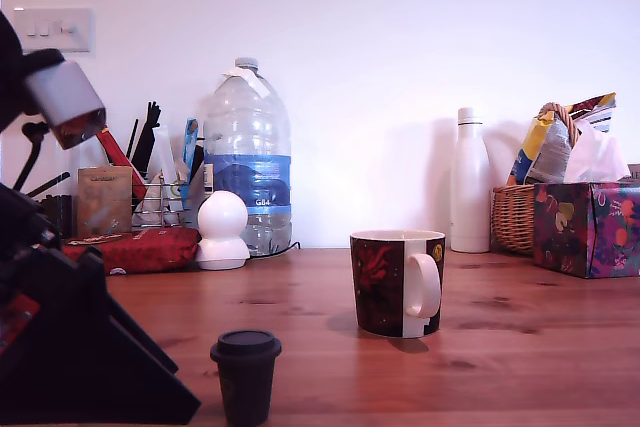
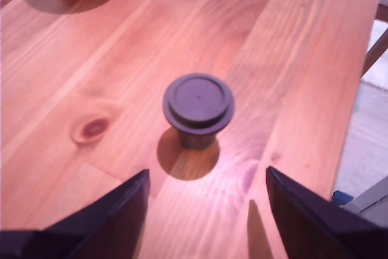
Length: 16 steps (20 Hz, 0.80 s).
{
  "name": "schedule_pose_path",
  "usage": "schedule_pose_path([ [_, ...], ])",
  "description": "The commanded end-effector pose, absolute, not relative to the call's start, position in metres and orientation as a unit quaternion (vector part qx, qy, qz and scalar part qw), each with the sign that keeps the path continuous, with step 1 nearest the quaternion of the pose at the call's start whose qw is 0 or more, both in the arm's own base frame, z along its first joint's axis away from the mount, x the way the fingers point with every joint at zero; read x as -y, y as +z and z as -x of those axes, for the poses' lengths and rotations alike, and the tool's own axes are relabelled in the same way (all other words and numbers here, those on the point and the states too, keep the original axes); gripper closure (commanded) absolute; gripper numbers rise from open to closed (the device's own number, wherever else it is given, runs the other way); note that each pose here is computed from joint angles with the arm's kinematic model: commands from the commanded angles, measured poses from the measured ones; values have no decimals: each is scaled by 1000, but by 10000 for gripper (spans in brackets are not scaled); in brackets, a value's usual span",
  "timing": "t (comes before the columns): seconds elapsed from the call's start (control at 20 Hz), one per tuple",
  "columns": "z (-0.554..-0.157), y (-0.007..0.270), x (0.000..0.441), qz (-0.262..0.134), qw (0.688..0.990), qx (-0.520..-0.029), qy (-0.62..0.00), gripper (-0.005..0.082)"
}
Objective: Pick up the coffee capsules from the table one by one and drop them inside the nearest coffee cup
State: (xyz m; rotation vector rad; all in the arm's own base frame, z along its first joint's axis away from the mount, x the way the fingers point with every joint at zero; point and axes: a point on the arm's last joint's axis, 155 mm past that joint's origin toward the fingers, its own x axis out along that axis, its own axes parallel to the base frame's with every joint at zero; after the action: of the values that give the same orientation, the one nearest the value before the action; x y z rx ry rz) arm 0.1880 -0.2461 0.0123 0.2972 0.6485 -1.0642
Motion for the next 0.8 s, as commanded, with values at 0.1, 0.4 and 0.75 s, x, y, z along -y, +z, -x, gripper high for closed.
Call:
schedule_pose_path([
  [0.1, -195, 17, 256, -141, 803, -282, -506, 220],
  [0.4, -201, 13, 263, -145, 799, -289, -507, 221],
  [0.75, -208, 10, 271, -145, 795, -293, -511, 221],
])
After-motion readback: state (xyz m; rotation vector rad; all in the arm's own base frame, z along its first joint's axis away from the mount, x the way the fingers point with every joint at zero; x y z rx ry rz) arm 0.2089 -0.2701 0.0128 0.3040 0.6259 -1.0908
